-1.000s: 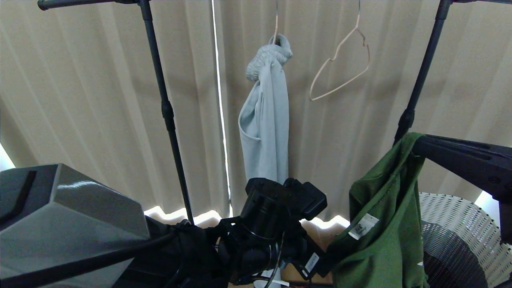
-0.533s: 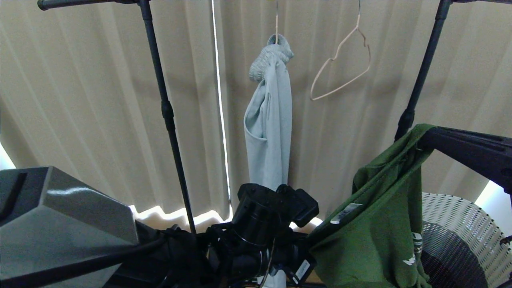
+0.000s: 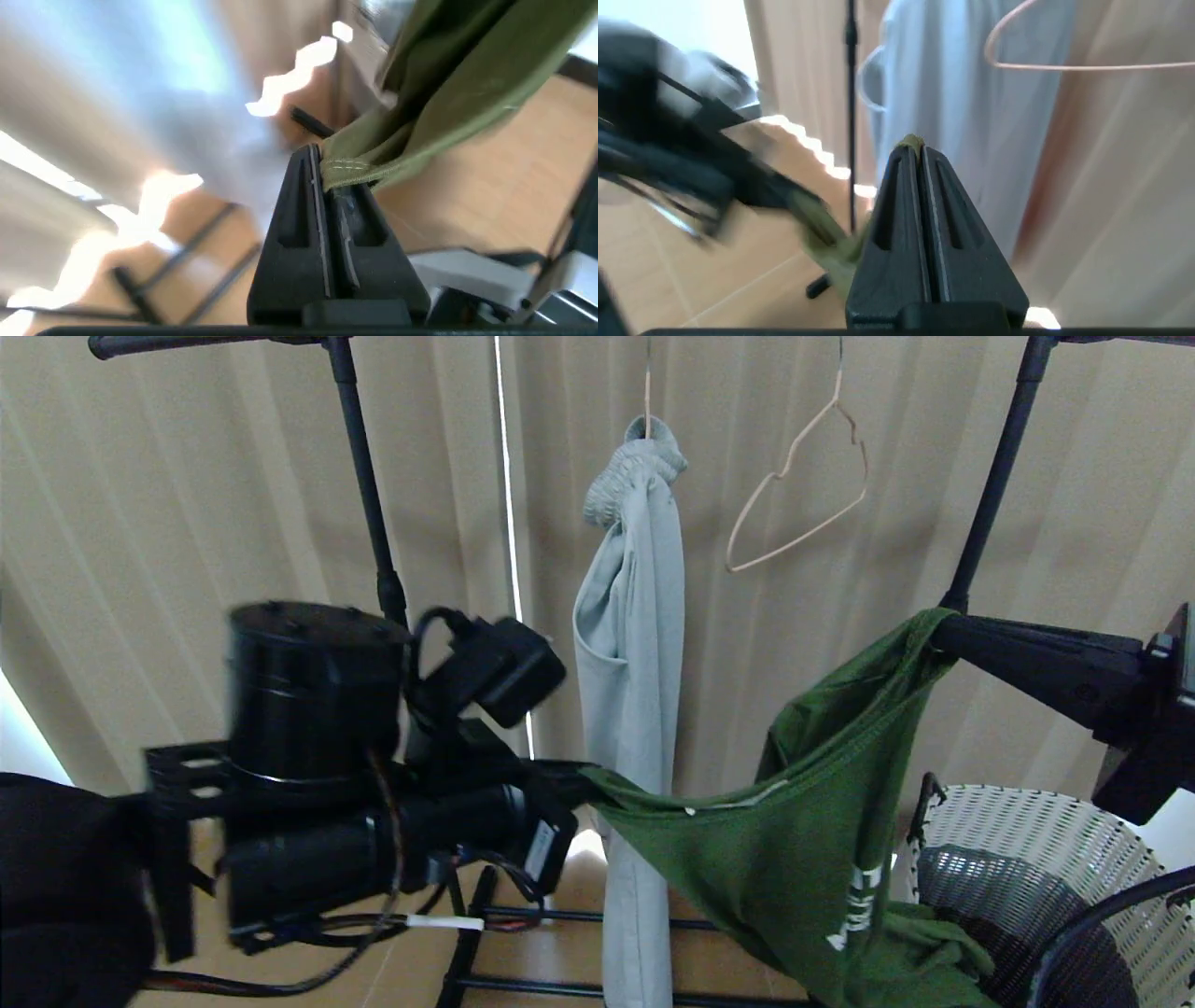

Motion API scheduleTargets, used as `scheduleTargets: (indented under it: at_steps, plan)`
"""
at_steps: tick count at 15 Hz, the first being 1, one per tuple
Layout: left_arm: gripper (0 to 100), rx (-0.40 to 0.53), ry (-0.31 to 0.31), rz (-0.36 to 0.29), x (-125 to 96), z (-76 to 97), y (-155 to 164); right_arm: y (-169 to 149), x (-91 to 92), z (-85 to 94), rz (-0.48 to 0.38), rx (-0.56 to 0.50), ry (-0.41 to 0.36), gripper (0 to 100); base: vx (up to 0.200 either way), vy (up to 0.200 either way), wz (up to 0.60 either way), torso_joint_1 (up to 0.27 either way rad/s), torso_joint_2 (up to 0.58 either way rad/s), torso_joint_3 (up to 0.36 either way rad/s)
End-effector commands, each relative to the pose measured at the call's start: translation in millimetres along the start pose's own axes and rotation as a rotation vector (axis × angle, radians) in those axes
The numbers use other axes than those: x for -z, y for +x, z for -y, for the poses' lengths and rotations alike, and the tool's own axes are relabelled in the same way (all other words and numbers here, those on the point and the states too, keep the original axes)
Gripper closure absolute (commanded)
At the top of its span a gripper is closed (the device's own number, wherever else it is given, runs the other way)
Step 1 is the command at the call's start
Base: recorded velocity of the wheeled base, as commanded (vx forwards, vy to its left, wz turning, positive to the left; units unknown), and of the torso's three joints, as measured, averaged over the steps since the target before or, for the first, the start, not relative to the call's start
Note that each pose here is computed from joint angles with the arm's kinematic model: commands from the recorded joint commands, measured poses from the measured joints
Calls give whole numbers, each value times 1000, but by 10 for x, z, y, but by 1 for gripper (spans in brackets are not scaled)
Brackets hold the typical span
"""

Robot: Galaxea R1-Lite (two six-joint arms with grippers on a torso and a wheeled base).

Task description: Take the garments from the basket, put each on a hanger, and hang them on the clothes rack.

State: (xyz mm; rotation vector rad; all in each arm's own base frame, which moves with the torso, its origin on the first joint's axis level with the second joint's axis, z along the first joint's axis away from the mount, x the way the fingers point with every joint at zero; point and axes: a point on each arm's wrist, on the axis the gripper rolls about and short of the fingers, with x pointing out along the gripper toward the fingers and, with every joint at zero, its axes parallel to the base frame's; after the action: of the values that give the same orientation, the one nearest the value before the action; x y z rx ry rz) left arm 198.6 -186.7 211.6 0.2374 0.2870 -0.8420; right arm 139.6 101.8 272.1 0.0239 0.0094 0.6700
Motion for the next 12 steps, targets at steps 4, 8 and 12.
scheduleTargets:
  at_steps: [4,8,12]
  plan:
    - [100,-188,92,240,-592,-314,-878,105,-125,97,27,51,-4,100,0,0,0,0,0,0]
    - [100,-270,158,305,-844,-351,-944,173,-176,207,45,105,-9,100,0,0,0,0,0,0]
    - [100,-286,196,339,-980,-374,-940,400,-269,243,89,106,-12,100,0,0,0,0,0,0]
